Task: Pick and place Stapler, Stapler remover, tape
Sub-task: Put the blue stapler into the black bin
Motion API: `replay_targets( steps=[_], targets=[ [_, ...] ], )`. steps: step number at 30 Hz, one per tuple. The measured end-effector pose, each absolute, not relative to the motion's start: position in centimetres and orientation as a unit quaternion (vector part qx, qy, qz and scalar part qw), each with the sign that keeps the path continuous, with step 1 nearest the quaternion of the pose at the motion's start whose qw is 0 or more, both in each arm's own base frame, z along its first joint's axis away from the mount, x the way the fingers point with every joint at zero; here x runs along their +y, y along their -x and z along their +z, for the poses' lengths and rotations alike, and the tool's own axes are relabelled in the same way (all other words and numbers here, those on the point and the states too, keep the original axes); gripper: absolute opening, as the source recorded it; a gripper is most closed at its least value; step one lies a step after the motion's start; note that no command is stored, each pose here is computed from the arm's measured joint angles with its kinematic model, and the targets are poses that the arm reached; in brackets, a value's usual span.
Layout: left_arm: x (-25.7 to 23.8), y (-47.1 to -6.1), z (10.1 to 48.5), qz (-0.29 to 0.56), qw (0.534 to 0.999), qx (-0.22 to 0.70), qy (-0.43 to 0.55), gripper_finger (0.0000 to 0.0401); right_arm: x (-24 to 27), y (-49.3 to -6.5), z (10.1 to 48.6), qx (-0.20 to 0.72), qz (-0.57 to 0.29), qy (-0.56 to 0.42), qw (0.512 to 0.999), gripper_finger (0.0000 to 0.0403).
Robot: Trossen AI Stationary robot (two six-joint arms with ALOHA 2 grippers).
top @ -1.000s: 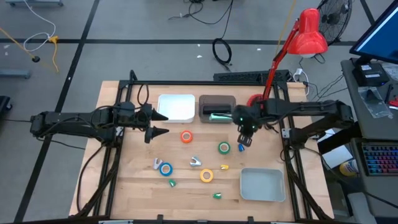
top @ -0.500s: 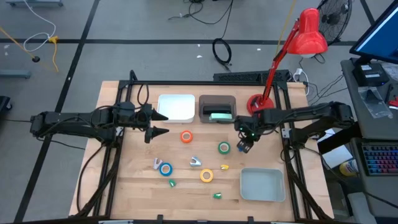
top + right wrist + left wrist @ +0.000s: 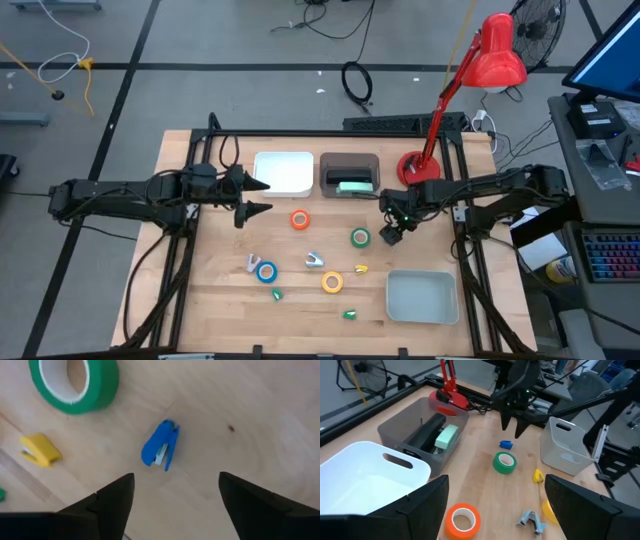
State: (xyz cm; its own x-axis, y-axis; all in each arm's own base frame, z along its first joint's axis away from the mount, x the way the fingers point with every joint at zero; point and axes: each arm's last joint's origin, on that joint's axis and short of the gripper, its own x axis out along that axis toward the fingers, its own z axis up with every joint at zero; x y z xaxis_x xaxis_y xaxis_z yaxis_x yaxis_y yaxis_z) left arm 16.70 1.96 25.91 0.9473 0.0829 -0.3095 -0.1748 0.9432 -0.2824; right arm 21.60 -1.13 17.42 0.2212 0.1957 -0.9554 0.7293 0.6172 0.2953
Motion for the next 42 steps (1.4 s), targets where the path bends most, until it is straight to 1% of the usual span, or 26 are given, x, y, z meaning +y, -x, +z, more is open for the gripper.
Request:
replay_targets(
  steps=[3,7,15,22,28,32,42],
  targets=[
    [2.0,-16.7,25.9,0.074,0.974,0.147,0.154,0.0333,-1.4,-22.0,17.5,0.575,-0.199,-0.401,0.685,0.0294],
    [2.0,-16.7,25.9,0.075,0.974,0.147,0.154,0.0333,-1.4,-22.3,17.4,0.566,-0.195,-0.403,0.692,0.0291],
    [2.0,-16.7,25.9,0.075,0.974,0.147,0.154,0.0333,-1.5,-23.2,16.0,0.576,-0.202,-0.404,0.681,0.0288],
    [2.0,-16.7,25.9,0.075,0.974,0.147,0.154,0.0333,-1.4,-23.7,14.2,0.604,-0.219,-0.4,0.654,0.0282],
    [2.0,-16.7,25.9,0.075,0.974,0.148,0.154,0.0333,-1.4,-23.7,13.9,0.609,-0.226,-0.402,0.646,0.0275],
    [2.0,-16.7,25.9,0.075,0.974,0.148,0.154,0.0333,-1.4,-23.5,14.0,0.611,-0.23,-0.404,0.641,0.0248],
    [2.0,-16.7,25.9,0.075,0.974,0.148,0.153,0.0333,-1.3,-23.4,13.9,0.616,-0.231,-0.408,0.633,0.0153]
  ],
)
